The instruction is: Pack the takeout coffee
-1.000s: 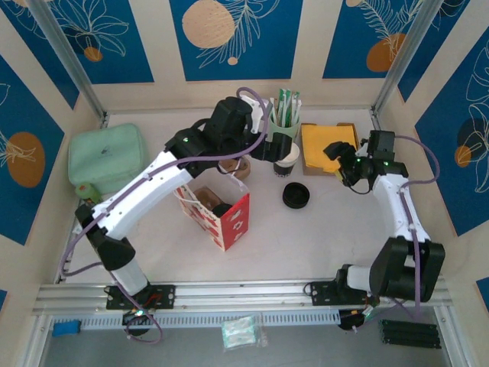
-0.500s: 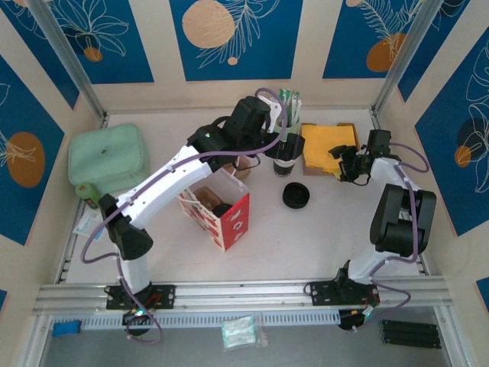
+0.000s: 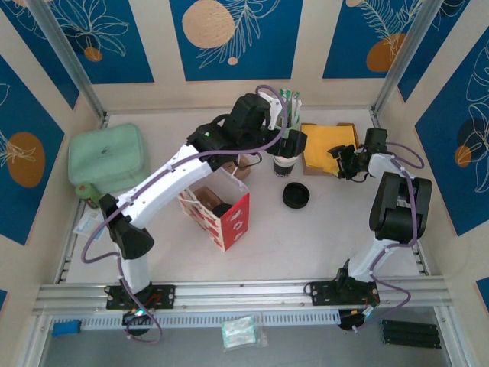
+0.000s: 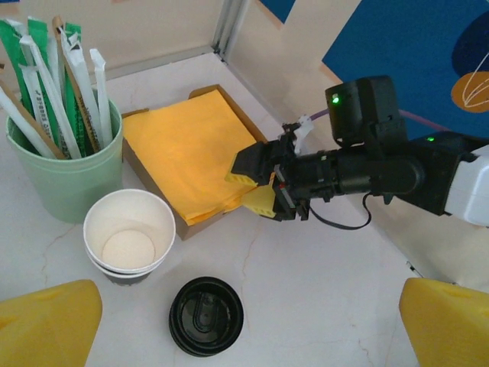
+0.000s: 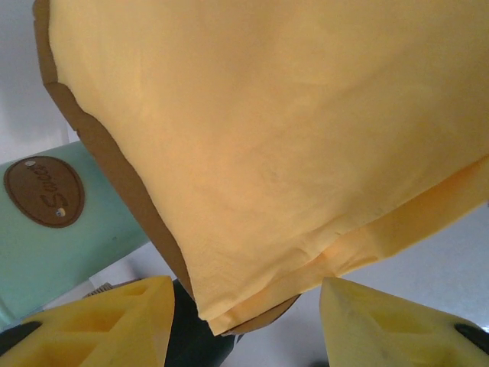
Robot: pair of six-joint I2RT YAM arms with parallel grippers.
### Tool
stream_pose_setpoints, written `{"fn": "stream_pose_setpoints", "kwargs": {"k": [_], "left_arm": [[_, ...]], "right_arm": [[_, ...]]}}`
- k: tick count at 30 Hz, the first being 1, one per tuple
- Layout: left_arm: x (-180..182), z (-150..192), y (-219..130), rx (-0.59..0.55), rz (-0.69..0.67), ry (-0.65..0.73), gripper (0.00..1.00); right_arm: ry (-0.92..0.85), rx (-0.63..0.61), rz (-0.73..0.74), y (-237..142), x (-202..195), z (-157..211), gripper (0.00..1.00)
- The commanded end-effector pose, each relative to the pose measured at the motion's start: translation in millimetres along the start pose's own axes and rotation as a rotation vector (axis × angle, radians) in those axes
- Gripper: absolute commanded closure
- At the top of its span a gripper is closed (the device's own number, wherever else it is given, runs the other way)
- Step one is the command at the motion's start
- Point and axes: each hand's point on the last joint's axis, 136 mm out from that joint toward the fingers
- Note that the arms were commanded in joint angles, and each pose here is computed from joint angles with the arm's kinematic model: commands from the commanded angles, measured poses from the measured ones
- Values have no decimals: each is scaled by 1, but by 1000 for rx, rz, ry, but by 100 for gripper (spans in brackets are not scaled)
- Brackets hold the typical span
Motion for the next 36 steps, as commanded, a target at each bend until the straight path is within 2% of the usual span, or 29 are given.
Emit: {"fn": "stream_pose_setpoints", "kwargs": {"k": [1, 36], "left_arm": [[-23, -18, -18, -59, 64, 33, 1], [-32, -23, -22, -76, 83, 40, 0]], "right_arm": [[-9, 3, -14, 1, 9, -2, 47], [18, 27, 41, 20, -15, 8, 47]]}}
Point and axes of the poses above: each hand's point on the last joint's axis, 136 mm out from that joint toward the fingers, its own y axis out along the fingers, its own x axis along the line the jaws close on, z = x × y, and after that the axes turned 6 degrees about -y, right-handed
